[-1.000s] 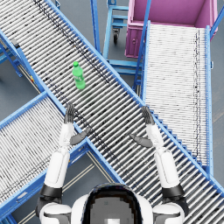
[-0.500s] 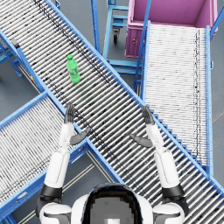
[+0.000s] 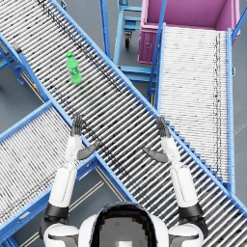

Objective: Pick up the oil and place it on the left assembly line, put the cola on the right, and keep Sprite still

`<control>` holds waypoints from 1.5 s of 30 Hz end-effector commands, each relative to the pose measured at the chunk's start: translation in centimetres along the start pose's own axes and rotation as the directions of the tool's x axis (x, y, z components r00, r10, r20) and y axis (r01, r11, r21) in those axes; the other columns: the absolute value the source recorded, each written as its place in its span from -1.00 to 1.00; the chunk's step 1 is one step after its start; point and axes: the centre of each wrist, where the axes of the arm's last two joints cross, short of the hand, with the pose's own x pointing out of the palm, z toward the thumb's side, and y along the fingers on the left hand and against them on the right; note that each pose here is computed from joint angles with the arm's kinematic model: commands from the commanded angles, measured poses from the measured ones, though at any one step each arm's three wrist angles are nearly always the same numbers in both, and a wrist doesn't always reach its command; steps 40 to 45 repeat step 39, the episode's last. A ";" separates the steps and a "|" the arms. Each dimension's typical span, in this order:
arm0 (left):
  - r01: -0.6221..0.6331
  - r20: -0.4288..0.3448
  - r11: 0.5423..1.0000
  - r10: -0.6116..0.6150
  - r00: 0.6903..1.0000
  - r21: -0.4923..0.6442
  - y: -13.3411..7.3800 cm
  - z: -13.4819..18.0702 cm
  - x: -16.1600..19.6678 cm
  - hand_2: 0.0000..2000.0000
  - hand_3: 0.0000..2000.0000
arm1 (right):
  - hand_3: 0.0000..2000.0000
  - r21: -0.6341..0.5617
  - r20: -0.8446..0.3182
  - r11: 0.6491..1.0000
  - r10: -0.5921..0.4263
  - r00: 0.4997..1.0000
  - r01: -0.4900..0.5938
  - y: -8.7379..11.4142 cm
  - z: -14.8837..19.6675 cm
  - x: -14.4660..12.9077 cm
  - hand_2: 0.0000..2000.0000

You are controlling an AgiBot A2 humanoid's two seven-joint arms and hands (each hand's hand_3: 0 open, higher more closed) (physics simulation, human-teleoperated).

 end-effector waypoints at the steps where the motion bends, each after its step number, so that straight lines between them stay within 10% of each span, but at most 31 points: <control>1: 0.000 0.000 1.000 0.000 1.000 0.000 0.0 0.0 0.0 -1.00 -1.00 | -1.00 0.000 0.000 1.000 0.000 1.000 0.000 0.0 0.0 0.0 -1.00; 45: 0.000 0.000 1.000 0.000 1.000 0.000 0.0 0.0 0.0 -1.00 -1.00 | -1.00 0.000 0.000 1.000 0.000 1.000 0.000 0.0 0.0 0.0 -1.00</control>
